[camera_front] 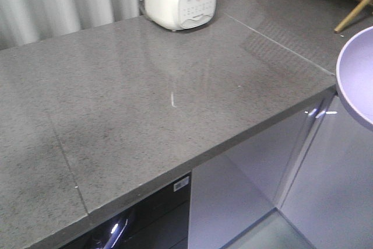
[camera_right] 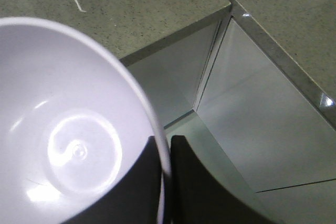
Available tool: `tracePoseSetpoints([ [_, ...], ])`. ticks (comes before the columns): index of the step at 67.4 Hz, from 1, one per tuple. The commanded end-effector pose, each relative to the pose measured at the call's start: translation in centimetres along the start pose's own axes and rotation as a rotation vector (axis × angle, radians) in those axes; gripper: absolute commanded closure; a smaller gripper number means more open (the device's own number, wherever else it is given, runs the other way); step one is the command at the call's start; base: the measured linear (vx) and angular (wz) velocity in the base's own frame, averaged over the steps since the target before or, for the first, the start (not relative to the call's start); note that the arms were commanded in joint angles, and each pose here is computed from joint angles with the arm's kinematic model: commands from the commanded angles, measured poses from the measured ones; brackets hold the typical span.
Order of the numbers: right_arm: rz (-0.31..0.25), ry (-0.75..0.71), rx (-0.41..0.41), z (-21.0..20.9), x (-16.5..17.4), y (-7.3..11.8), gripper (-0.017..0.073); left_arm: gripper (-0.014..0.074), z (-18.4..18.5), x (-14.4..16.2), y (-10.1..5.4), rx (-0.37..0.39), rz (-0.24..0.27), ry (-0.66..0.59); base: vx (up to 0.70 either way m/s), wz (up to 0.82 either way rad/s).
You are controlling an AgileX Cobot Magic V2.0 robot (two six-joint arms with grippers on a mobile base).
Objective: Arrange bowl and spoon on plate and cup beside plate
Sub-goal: 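Drive the base toward the pale blue plate carrying spoon and bowl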
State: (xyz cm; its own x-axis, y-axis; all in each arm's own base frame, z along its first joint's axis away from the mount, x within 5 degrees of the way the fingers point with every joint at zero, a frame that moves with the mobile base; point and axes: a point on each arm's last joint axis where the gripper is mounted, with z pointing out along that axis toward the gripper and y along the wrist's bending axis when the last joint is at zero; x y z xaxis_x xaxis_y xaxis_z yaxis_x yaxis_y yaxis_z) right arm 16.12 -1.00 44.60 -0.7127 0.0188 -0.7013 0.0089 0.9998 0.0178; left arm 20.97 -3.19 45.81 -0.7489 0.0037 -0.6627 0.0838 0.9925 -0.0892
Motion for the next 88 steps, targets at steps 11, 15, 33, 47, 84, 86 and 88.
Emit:
tracePoseSetpoints([
  [11, -0.007, -0.101, 0.006, -1.16, -0.8, 0.02, 0.0565, 0.06, -1.41, -0.36, -0.25, 0.018, -0.003, -0.068, 0.0, -0.3],
  [15, -0.007, -0.101, 0.006, -1.16, -0.8, 0.02, 0.0565, 0.06, -1.41, -0.36, -0.25, 0.018, -0.003, -0.068, 0.01, -0.29],
  [33, -0.007, -0.095, 0.005, -1.15, -0.74, 0.02, 0.0565, 0.06, -1.41, -0.36, -0.25, 0.018, -0.003, -0.068, 0.03, -0.29],
  [47, -0.007, -0.095, 0.005, -1.15, -0.74, 0.02, 0.0565, 0.06, -1.41, -0.36, -0.25, 0.018, -0.003, -0.068, 0.05, -0.32],
  [84, -0.007, -0.095, 0.005, -1.15, -0.74, 0.02, 0.0565, 0.06, -1.41, -0.36, -0.25, 0.018, -0.003, -0.068, 0.06, -0.39],
  [86, -0.007, -0.095, 0.005, -1.15, -0.74, 0.02, 0.0565, 0.06, -1.41, -0.36, -0.25, 0.018, -0.003, -0.068, 0.07, -0.44],
  [88, -0.007, -0.094, 0.005, -1.14, -0.74, 0.02, 0.0565, 0.06, -1.41, -0.36, -0.25, 0.018, -0.003, -0.068, 0.07, -0.44],
])
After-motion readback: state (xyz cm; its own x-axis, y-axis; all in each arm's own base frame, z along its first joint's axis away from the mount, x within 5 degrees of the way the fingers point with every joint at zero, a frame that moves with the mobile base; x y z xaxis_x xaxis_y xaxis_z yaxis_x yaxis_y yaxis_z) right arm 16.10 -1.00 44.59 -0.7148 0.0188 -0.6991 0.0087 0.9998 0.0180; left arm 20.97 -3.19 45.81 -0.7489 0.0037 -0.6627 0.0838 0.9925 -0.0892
